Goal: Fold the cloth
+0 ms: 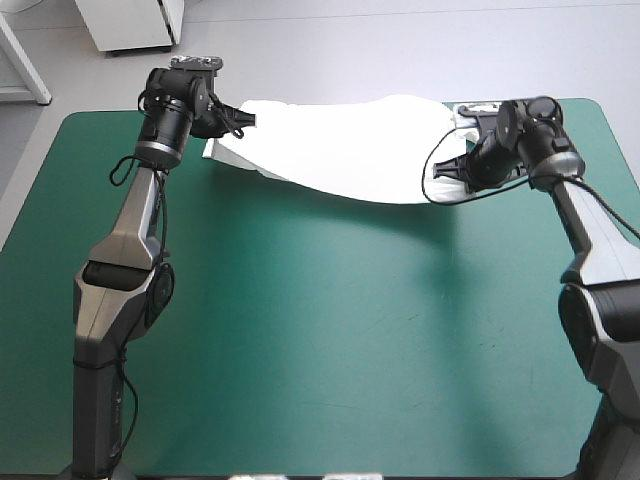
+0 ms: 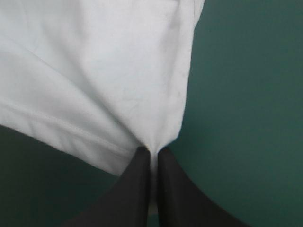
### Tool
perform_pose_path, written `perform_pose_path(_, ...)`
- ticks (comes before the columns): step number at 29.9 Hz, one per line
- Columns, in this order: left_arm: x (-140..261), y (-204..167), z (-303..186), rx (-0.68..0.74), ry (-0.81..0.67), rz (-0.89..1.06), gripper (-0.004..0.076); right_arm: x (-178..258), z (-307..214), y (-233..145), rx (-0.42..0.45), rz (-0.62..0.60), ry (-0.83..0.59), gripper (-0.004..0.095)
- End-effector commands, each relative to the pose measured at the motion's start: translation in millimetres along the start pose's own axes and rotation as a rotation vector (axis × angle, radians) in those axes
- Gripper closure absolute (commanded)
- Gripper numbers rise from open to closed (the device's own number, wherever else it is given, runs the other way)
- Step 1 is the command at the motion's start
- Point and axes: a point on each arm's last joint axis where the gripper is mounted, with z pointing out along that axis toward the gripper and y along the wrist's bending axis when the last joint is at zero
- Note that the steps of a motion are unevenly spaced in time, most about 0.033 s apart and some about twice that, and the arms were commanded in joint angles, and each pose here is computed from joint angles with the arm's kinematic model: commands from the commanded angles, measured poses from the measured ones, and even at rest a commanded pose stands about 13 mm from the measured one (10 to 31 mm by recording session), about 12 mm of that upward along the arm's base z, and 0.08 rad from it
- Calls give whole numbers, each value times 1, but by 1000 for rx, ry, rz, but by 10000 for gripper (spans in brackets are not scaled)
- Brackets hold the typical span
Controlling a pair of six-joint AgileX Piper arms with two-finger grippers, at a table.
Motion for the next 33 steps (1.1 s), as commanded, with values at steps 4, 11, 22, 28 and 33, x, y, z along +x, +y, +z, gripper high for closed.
perform_pose_path(4, -7, -22, -52, 13, -77, 13, 733, 66, -35, -4, -25, 26, -92, 925)
perform_pose_path(11, 23, -55, -41, -46, 42, 90, 732, 122, -45, -6, -30, -2, -62, 925)
perform_pose_path(22, 159, -34, -96, 55, -58, 48, 733, 139, -69, -5, -34, -31, -75, 925)
perform_pose_path(28, 210, -6, -139, 50, -35, 26, 733, 189, -75, -8, -37, -27, -42, 925)
perform_pose_path(33, 259, 9, -154, 60, 79, -13, 733, 224, -87, -7, -58, -15, -42, 925)
